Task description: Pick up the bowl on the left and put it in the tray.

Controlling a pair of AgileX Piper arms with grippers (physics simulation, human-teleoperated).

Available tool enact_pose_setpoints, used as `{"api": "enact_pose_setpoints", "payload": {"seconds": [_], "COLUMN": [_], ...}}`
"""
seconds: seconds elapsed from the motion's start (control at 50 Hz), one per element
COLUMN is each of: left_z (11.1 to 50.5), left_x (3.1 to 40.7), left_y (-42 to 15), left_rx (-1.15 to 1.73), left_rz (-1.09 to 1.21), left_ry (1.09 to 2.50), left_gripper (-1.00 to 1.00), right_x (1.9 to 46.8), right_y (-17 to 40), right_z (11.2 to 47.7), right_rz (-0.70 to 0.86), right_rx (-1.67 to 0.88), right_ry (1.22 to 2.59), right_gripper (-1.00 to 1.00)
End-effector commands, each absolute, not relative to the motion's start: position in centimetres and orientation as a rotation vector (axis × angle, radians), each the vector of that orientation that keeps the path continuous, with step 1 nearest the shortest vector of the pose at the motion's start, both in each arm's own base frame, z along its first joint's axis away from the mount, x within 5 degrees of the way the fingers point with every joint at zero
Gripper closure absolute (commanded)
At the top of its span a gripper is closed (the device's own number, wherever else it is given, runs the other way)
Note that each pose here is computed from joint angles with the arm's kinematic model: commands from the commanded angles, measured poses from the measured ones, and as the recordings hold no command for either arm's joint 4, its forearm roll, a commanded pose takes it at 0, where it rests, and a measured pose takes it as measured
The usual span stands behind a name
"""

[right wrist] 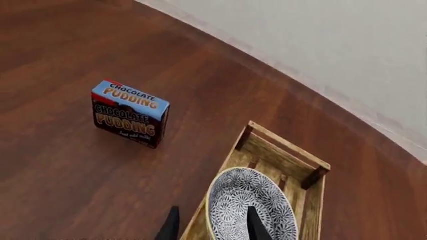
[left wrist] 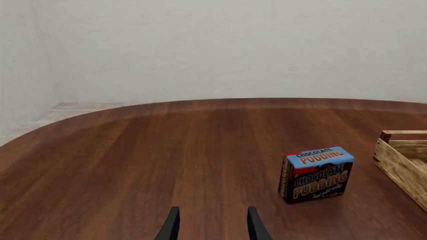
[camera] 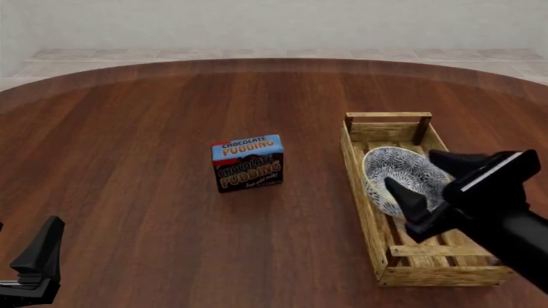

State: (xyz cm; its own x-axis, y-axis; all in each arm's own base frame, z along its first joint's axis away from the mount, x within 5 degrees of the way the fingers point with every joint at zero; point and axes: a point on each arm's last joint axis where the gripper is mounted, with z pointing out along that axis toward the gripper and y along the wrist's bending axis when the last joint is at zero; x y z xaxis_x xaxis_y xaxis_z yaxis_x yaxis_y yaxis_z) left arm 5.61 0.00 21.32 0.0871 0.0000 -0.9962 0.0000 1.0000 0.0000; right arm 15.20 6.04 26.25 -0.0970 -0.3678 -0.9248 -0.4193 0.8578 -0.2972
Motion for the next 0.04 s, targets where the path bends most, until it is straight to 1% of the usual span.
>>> {"api": "enact_pose_setpoints", "payload": {"seconds": [0.02,0.04], "left_z": [21.32,21.32], "left_x": [5.61,5.61], "left_y": [0.00,0.00], "left_rx": [0.000,0.000], "left_rz": [0.000,0.000], "left_ry": [1.484,1.484], "left_gripper": [-1.00,-1.00], "right_x": [14.29,14.23], "right_y": [5.83,5.81], "right_z": [26.99,26.99], "right_rz": [0.056,0.055], "right_rx": [-0.612,-0.613], "right_ry": [1.685,1.684], "right_gripper": [-1.00,-1.00]}}
